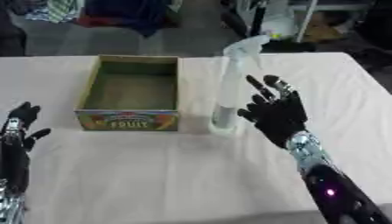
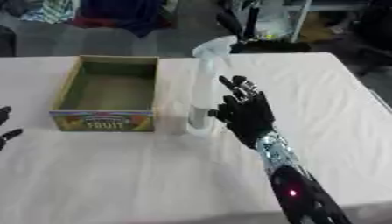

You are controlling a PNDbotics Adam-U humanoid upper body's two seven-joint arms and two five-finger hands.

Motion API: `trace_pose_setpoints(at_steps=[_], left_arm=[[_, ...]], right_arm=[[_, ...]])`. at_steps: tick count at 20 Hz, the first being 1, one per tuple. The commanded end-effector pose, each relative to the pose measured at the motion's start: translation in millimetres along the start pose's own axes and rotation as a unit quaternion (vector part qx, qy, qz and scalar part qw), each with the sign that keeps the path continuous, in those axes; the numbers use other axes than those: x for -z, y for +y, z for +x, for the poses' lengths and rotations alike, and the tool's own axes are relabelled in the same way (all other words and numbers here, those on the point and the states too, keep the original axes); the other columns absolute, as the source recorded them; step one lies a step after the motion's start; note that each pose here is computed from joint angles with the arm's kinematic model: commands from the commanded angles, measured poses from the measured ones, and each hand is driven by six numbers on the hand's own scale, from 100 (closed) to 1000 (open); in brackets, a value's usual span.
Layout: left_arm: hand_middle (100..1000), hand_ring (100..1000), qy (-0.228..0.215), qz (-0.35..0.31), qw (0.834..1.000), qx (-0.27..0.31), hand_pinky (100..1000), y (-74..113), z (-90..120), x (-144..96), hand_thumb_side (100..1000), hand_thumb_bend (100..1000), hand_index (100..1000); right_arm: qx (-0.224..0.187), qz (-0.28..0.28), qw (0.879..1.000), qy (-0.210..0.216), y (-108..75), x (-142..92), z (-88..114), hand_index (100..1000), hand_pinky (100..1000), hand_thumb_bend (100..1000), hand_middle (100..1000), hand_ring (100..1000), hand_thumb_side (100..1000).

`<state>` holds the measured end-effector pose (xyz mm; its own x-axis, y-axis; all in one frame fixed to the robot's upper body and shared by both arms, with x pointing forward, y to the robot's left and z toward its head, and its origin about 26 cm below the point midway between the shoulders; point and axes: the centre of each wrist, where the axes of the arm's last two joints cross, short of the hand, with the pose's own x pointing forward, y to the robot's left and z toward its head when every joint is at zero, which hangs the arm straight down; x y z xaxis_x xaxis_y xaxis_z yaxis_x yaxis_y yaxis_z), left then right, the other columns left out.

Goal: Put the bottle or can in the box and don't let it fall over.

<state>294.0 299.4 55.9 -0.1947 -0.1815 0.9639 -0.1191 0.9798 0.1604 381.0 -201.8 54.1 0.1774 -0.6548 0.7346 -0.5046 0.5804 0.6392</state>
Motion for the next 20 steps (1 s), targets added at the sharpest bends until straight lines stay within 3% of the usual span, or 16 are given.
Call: trace_pose_setpoints(at_steps=[1,20], left_arm=[[864,1000,-0.016,-0.005,1.0,-0.001,811,-0.7,8.0,3.3,988,100,962],[864,1000,-0.013,-0.007,1.0,-0.002,812,-1.8,6.9,2.4,990,100,962]], right_arm=[[-0.009,-0.001,1.0,-0.015,0.8,8.4,10.5,1000,471,100,136,158,505],[-0.002,0.014,0.999,-0.05,15.0,38.1,21.5,1000,460,100,138,158,484]])
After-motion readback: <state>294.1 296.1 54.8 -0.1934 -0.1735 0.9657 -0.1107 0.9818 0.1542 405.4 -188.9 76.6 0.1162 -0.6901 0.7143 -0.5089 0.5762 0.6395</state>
